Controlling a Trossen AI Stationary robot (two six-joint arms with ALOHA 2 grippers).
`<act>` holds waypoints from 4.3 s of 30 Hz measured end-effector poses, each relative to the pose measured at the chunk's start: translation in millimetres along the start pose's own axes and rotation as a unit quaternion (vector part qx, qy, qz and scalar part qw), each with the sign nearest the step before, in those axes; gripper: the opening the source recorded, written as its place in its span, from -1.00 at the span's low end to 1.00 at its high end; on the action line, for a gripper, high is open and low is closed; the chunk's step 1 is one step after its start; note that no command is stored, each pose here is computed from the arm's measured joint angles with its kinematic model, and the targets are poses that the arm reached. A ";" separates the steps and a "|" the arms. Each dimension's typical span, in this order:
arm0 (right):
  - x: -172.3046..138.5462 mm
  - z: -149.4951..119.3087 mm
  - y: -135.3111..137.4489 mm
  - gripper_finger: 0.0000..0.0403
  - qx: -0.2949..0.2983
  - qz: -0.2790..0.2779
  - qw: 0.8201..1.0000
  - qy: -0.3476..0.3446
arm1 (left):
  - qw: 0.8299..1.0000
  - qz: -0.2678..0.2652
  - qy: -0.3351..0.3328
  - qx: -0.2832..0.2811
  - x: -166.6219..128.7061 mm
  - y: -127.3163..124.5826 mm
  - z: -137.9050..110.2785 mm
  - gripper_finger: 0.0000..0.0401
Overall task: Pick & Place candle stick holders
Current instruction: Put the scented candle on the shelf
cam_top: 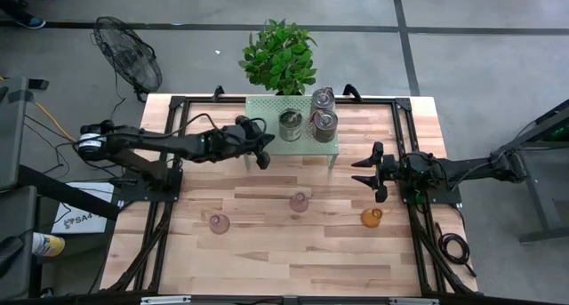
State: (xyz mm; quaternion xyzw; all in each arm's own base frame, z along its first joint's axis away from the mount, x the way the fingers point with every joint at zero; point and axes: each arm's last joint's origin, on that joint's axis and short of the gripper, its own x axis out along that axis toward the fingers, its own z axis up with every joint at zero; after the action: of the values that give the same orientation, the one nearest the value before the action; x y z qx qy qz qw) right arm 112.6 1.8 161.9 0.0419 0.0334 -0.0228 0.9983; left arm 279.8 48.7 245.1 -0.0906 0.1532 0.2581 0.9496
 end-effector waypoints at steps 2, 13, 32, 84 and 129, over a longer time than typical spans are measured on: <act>0.0 0.1 0.0 -0.08 0.000 0.000 1.000 0.000 | 1.000 -0.013 0.010 0.002 2.9 1.5 -2.1 -1.00; 0.0 -0.1 0.0 -0.08 0.000 0.000 1.000 0.000 | 1.000 -0.018 -0.021 0.015 16.3 -2.0 -3.2 -1.00; 0.0 -0.1 0.0 -0.08 0.000 0.000 1.000 0.001 | 0.998 -0.009 -0.054 0.009 18.6 5.7 4.9 -1.00; 0.0 -0.1 0.0 -0.08 0.000 0.000 1.000 0.000 | 0.991 -0.033 -0.131 -0.014 42.1 16.8 11.0 -1.00; 0.0 -0.1 0.0 -0.08 0.000 0.000 1.000 0.000 | 0.993 -0.048 -0.108 0.011 46.9 32.7 9.6 -1.00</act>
State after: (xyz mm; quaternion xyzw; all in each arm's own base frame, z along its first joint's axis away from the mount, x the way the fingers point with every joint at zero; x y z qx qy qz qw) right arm 112.7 1.9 161.9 0.0419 0.0338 -0.0227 0.9983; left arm 303.7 100.6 235.1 -0.0594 0.0485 0.2186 0.9728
